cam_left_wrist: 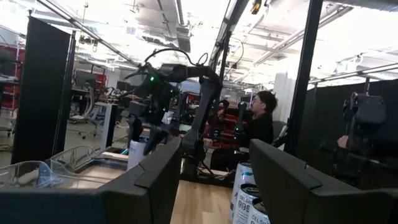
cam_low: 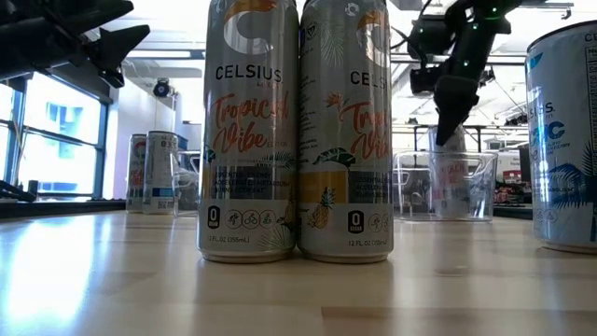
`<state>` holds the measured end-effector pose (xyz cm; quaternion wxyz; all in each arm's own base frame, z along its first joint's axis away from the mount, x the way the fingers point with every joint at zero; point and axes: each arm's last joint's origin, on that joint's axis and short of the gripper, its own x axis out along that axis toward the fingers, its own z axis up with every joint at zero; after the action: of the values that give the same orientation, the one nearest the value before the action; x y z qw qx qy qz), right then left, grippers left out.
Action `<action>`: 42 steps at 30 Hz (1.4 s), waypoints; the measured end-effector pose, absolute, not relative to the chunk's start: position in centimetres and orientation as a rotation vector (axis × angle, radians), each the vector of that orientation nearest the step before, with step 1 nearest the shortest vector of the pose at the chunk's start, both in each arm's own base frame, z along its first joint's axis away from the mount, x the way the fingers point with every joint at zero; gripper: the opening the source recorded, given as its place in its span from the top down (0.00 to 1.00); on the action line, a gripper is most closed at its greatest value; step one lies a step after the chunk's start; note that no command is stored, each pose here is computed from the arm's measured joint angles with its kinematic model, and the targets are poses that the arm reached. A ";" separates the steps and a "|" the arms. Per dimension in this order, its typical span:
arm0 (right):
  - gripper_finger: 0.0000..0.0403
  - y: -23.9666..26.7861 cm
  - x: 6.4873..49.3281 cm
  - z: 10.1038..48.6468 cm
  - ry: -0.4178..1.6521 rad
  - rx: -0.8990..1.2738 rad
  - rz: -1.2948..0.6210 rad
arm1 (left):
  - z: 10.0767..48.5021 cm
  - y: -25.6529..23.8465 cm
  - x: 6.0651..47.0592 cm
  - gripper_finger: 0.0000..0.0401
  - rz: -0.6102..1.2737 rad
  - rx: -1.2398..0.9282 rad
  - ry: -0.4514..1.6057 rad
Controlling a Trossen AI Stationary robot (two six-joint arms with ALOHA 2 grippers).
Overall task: Sort soda cans
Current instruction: Put the middle right white-pink soda can into the right transparent bin, then put the top white-pink soda can into the right transparent bin
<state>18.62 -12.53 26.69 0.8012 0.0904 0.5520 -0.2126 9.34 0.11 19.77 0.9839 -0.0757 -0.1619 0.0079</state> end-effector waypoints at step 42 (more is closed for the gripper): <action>0.24 -10.1 17.1 27.7 1.197 0.193 -0.471 | 19.8 0.1 9.3 0.55 0.016 -0.152 -0.328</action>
<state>17.10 -10.10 27.70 0.7959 0.0899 0.5570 -0.2194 9.33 0.11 19.79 0.9837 -0.0757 -0.1631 0.0078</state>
